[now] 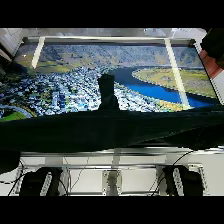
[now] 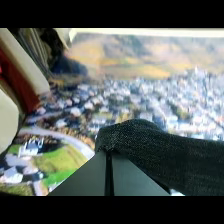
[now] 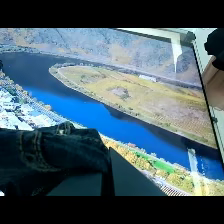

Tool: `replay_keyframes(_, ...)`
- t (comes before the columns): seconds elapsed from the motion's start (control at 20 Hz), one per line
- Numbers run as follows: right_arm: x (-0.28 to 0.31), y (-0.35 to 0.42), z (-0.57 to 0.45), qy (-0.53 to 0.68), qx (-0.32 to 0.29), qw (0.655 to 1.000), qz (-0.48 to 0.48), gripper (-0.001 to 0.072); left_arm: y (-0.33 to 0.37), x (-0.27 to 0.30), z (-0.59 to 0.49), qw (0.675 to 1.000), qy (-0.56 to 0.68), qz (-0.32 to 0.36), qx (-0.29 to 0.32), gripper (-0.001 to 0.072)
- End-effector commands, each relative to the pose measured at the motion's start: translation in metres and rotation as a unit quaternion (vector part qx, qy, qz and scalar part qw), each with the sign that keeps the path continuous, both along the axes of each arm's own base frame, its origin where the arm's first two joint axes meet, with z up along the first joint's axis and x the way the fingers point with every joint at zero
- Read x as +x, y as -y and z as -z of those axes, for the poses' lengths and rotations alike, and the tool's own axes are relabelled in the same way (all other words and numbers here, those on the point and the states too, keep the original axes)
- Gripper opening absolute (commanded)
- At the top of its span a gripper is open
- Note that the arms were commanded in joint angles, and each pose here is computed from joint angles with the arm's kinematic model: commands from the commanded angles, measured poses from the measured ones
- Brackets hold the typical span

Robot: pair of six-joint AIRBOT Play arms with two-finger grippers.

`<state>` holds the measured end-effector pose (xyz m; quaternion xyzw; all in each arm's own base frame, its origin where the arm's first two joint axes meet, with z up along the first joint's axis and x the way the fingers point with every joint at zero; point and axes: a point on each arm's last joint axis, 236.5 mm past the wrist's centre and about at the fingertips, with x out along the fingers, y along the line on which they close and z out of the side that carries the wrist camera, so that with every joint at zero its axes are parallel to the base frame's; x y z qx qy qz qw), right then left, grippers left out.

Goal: Fold the clothes and pants, and hang the long-sleeved shirts on hangers.

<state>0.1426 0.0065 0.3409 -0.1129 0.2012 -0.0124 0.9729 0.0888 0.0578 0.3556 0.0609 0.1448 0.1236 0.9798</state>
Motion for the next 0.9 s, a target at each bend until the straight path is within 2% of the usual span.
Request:
replay_keyframes(0.0, 0.007, 0.002, 0.020, -0.053, 0.021, 0.998, 0.002, -0.0003, 0.004, 0.019, -0.013, 1.000, 0.024, 0.003, -0.018, 0.0006)
replay_keyframes(0.1, 0.037, 0.012, 0.045, -0.126, 0.039, 0.991, 0.001, -0.0004, 0.022, 0.062, 0.017, 0.996, -0.066, 0.041, -0.034, 0.0007)
replay_keyframes(0.25, 0.097, 0.031, 0.118, -0.299, 0.073, 0.951, -0.015, -0.0003, 0.058, 0.154, 0.083, 0.962, -0.233, 0.138, -0.035, 0.0006)
replay_keyframes(0.35, 0.157, 0.048, 0.167, -0.356, 0.094, 0.930, -0.016, -0.0002, 0.064, 0.240, 0.114, 0.955, -0.249, 0.159, -0.037, 0.0007)
replay_keyframes(0.45, 0.235, 0.072, 0.210, -0.334, 0.104, 0.937, 0.003, -0.0002, 0.062, 0.338, 0.121, 0.973, -0.166, 0.151, -0.046, 0.0006)
replay_keyframes(0.6, 0.331, 0.110, 0.249, -0.242, 0.099, 0.964, 0.040, -0.0002, 0.062, 0.447, 0.106, 0.987, -0.006, 0.144, -0.077, 0.0006)
replay_keyframes(0.7, 0.375, 0.130, 0.247, -0.160, 0.102, 0.979, 0.071, -0.0002, 0.064, 0.495, 0.092, 0.980, 0.102, 0.132, -0.110, 0.0008)
replay_keyframes(0.85, 0.405, 0.146, 0.228, -0.091, 0.090, 0.988, 0.084, 0.0021, 0.082, 0.531, 0.103, 0.973, 0.169, 0.133, -0.088, 0.0031)
